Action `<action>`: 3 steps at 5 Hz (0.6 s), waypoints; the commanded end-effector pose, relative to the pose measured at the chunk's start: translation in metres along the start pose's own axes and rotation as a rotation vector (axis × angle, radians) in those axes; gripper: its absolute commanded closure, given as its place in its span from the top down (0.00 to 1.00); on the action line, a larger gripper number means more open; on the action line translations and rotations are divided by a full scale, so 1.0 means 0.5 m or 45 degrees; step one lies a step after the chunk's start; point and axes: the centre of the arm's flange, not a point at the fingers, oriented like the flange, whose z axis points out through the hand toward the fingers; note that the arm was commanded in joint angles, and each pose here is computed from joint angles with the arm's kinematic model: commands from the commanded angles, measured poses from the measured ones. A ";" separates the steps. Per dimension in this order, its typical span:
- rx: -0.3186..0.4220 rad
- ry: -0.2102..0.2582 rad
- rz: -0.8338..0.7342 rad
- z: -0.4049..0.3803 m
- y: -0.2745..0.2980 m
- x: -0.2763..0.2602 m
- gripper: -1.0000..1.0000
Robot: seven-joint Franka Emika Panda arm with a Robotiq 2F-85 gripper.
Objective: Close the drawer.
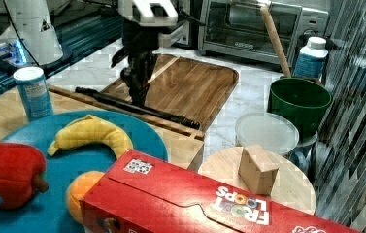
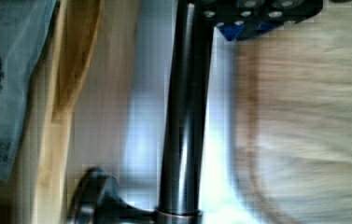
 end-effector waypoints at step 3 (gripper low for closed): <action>-0.122 0.028 0.149 -0.055 0.324 -0.043 0.00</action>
